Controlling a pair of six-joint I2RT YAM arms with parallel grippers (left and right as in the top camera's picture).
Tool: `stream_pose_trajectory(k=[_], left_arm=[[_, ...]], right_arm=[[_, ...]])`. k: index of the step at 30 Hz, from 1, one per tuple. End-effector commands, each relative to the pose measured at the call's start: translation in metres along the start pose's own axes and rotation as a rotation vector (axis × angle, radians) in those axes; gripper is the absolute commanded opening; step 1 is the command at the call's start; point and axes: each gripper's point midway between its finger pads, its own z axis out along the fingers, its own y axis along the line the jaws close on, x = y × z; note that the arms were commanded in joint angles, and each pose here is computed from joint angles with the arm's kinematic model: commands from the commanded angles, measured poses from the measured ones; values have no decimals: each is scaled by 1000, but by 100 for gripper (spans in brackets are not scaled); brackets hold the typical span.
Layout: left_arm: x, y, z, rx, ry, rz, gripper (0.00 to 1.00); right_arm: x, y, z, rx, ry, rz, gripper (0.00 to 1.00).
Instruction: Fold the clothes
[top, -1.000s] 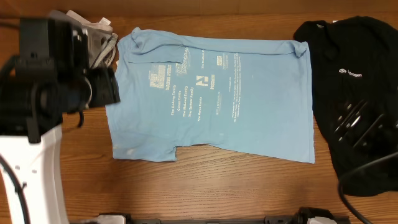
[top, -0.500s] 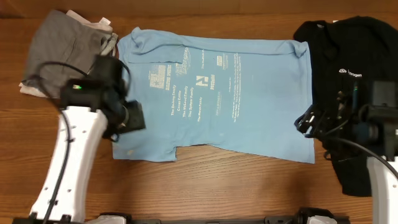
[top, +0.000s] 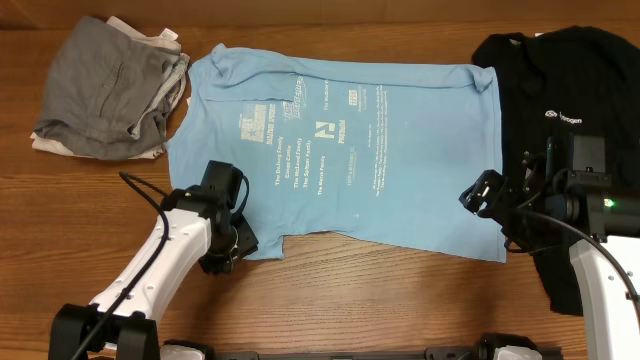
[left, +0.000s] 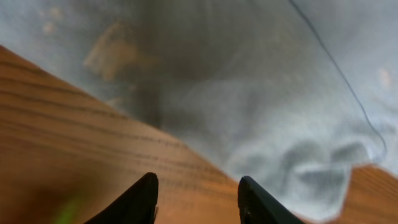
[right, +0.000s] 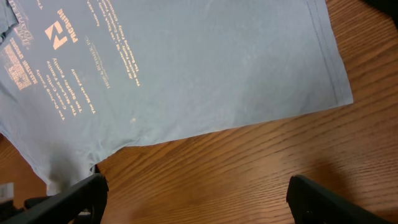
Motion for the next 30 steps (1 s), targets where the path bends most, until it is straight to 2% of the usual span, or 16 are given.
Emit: stream_pose_trajectory(k=[1,8,10,13,14,18,21,25,30], left_arm=[[2,3,15,15,-14,-128,45],[-4,1,33,43,-52,-144,38],[-7,2,36,32,-65,-145,29],[-11,6,40,4,-80,-145,8],[-11,7,41,-1,-80,-138,4],[-4,5,35,-4,-33,-95,4],[12,-8,14,34,90,30,4],[28,4,-14,-41,192,85,4],[29,5,-24,-52,207,135,4]], right_arm=[[1,1,1,-8,-1,-2,96],[1,2,1,-8,-1,-3,96],[0,2,1,-8,-2,-3,96],[0,2,1,-9,-3,-4,96],[0,2,1,-9,-3,-4,96],[0,2,1,-9,-3,-4,96],[0,2,1,-9,-3,-4,97],[0,2,1,-9,-3,-4,96],[0,2,1,-9,-3,-4,96]])
